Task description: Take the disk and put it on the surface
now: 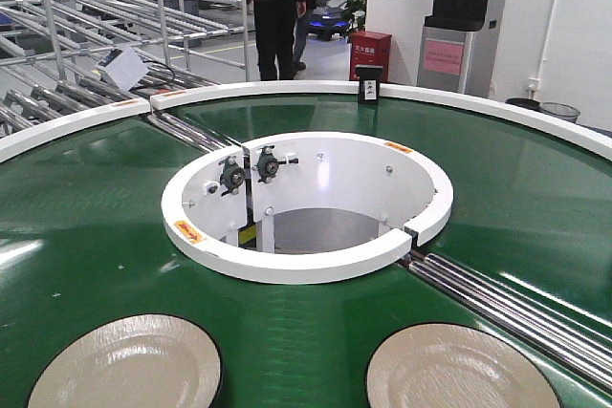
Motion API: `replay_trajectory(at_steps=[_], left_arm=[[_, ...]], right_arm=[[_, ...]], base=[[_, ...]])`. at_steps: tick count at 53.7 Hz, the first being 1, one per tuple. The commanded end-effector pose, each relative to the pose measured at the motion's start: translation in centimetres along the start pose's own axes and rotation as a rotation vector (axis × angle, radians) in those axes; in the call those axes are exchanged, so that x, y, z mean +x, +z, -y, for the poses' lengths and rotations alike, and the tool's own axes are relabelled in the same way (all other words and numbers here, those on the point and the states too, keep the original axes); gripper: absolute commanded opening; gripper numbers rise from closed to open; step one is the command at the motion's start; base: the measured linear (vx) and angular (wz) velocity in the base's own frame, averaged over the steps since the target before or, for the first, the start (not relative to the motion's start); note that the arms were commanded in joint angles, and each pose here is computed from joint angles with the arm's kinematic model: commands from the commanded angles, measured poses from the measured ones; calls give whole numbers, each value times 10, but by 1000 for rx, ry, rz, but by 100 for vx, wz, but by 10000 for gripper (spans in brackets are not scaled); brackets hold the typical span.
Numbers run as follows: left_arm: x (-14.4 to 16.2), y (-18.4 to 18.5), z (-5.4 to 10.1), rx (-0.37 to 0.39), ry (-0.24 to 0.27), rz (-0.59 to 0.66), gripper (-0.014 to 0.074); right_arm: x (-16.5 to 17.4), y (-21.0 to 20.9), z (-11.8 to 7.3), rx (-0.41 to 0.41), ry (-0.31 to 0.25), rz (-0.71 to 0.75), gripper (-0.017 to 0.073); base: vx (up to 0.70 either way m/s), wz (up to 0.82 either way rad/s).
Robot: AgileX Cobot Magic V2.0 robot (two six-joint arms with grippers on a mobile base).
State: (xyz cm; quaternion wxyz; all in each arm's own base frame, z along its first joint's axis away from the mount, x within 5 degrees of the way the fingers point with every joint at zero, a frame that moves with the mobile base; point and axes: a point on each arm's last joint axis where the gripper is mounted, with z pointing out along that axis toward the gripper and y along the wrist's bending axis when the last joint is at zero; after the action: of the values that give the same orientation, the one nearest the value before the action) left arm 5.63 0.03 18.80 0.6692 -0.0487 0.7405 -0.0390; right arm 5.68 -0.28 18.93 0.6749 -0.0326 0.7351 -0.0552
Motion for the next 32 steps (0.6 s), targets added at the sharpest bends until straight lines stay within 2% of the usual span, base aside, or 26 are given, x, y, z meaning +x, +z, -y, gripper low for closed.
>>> replay_trajectory(at_steps=[1, 32], left_arm=[[-15, -3, 2, 16, -1, 115, -8], [-15, -3, 2, 16, -1, 115, -8]], right_arm=[[-6, -1, 0, 6, -16, 88, -8], [-6, -1, 0, 6, -16, 88, -8]], base=[[0, 0], [0, 0]])
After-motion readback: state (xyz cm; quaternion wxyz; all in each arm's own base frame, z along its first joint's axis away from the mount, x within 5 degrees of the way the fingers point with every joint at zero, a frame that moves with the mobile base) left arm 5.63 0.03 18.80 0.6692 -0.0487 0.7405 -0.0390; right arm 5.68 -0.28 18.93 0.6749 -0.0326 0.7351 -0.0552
